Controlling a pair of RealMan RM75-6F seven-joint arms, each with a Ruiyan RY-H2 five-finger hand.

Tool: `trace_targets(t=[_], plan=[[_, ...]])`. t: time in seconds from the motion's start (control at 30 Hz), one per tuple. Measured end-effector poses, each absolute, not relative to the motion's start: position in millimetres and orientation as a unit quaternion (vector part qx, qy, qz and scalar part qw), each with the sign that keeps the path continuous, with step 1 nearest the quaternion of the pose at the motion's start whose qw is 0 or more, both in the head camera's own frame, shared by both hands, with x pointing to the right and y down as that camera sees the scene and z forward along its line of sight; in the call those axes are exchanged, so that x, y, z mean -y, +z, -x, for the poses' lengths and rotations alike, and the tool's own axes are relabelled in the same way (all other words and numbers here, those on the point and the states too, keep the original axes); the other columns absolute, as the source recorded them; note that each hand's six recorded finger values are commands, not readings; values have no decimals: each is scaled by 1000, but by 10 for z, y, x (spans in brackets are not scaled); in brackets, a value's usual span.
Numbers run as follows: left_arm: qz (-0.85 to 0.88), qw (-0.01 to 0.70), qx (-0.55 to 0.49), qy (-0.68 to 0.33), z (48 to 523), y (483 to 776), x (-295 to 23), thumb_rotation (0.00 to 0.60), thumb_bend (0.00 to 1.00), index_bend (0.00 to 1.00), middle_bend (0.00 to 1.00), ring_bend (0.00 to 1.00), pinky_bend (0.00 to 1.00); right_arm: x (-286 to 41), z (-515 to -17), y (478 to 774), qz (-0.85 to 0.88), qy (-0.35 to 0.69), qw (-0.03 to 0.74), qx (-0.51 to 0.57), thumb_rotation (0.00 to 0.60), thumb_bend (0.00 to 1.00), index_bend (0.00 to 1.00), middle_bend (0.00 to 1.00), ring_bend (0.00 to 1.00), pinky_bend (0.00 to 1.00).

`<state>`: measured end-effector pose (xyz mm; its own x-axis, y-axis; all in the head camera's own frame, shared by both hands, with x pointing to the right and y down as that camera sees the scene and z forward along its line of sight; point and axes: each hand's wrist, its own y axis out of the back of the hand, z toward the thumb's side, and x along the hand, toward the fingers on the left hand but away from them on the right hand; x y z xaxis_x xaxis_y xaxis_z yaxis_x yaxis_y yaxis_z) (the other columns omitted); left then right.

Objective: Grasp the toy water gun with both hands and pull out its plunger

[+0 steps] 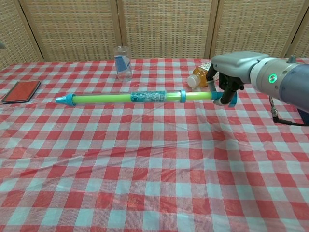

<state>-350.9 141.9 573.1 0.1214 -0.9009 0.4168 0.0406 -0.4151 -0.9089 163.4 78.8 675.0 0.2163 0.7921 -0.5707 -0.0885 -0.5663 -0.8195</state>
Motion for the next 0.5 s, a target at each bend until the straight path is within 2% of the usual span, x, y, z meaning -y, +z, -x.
trace_targets(t=[0.27,0.5], plan=[[656,410,-327,-543,2973,5924,-1043,600,131,225,0,0,4,-721,-1528,6683,676,571,387,260,600,521,849,1000,959,684],[661,420,-296,-547,2600,6113,-846,600,132,173,0,0,4,-674,-1557,6724,672,580,380,260,600,523,850,1000,958,684]])
